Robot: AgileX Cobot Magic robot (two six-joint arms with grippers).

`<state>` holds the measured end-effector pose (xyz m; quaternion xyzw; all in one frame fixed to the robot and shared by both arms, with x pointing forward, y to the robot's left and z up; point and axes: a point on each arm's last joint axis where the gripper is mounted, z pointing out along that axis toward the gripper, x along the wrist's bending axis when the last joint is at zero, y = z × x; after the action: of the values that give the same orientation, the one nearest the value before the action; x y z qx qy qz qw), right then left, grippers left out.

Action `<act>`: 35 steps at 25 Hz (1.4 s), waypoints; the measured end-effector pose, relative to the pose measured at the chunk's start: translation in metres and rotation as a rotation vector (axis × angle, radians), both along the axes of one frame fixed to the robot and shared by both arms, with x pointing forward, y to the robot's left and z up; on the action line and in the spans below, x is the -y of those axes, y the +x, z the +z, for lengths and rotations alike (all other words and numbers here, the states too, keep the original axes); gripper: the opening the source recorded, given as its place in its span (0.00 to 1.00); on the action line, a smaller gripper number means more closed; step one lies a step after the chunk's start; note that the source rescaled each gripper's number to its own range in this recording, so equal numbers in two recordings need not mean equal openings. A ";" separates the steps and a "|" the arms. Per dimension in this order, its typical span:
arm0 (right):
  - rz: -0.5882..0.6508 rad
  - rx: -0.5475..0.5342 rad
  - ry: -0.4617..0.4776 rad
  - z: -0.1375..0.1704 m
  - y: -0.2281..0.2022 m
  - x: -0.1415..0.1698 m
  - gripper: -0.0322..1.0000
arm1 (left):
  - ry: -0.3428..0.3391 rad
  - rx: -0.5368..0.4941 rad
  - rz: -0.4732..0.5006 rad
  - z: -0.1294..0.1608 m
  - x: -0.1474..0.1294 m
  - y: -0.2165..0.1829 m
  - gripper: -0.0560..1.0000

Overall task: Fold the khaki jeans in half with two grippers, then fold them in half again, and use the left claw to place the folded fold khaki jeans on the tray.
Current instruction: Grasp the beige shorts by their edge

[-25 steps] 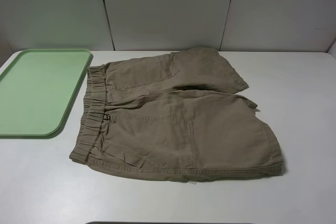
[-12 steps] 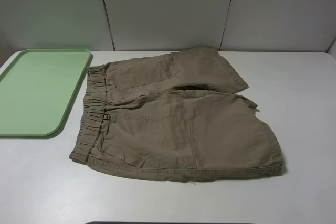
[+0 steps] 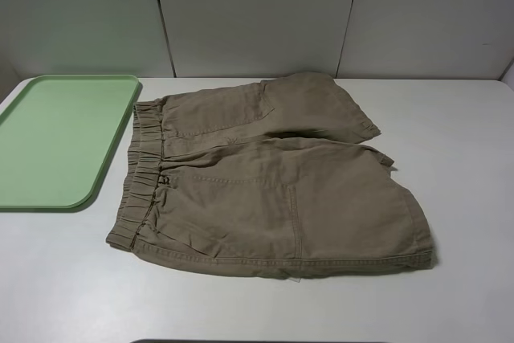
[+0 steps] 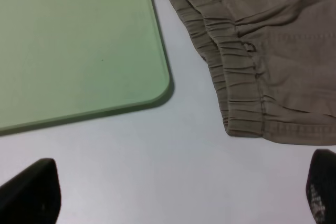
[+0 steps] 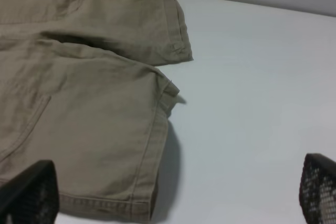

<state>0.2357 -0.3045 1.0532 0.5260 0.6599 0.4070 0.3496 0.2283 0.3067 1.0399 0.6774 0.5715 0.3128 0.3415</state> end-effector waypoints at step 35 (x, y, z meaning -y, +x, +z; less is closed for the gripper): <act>0.761 -0.325 -0.649 0.012 0.095 -0.072 1.00 | 0.412 -0.174 -0.890 0.018 0.061 0.093 0.99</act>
<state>0.3308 -0.2328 1.0652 0.1703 0.9421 0.1931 0.2150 0.3211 0.2461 1.0574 0.9327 0.1796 0.1856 0.2519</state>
